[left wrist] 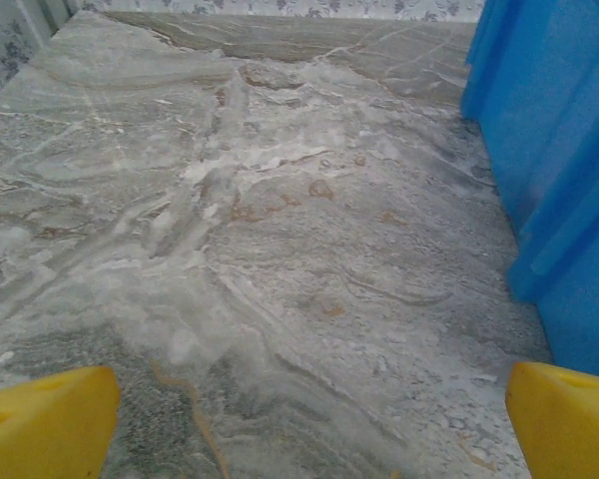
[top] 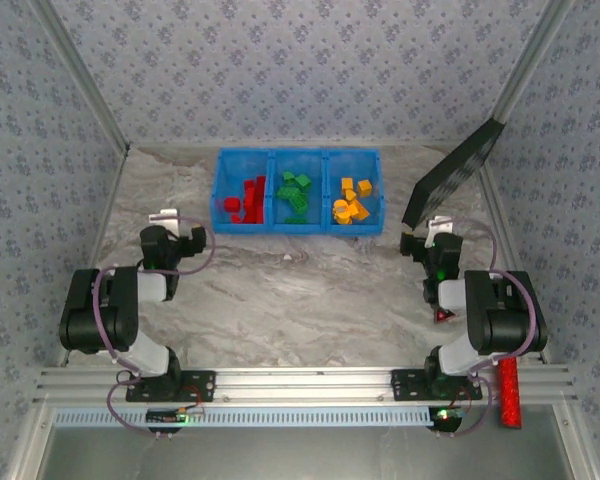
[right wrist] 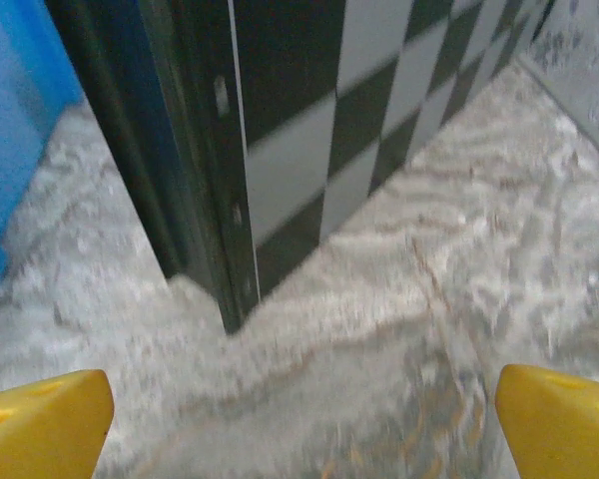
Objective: Sort the legos into containers by color
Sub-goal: Reset both arms
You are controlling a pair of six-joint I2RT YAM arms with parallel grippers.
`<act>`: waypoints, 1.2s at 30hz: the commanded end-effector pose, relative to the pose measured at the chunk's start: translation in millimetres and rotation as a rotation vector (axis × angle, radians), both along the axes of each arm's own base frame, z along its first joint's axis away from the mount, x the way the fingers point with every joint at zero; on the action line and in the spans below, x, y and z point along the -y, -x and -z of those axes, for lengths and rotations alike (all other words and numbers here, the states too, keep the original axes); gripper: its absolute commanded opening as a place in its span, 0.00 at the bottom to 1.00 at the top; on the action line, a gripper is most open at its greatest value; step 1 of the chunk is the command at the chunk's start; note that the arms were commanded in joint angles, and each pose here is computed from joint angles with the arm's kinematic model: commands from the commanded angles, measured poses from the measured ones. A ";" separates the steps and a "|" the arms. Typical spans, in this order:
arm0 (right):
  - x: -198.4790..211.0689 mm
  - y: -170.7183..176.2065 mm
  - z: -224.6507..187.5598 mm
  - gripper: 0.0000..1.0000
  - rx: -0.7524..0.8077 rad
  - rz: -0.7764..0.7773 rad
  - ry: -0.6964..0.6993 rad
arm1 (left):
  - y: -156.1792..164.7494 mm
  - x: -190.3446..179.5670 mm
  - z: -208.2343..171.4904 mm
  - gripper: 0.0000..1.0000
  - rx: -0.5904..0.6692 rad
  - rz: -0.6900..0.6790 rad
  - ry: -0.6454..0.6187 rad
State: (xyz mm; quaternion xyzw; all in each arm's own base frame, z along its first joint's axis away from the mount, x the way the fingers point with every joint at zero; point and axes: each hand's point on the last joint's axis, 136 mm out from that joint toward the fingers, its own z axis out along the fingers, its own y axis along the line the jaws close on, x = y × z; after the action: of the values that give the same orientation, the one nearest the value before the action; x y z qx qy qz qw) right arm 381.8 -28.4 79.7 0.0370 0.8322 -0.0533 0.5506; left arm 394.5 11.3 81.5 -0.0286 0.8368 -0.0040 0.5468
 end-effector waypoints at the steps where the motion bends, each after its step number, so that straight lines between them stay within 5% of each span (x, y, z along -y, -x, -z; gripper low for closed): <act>1: -4.0 -7.9 -3.5 1.00 -0.008 -0.019 0.008 | -4.0 0.7 -6.6 0.99 0.016 0.004 -0.021; 36: -5.0 -7.8 -3.8 1.00 -0.008 -0.021 0.012 | -3.7 0.8 -6.5 0.99 0.016 -0.004 -0.034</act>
State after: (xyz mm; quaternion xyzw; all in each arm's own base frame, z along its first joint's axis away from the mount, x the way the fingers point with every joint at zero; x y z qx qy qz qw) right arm 389.6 -25.3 87.2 0.0329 0.8292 -0.0497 0.5558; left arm 394.3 9.5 81.2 -0.0239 0.8373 0.0084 0.5462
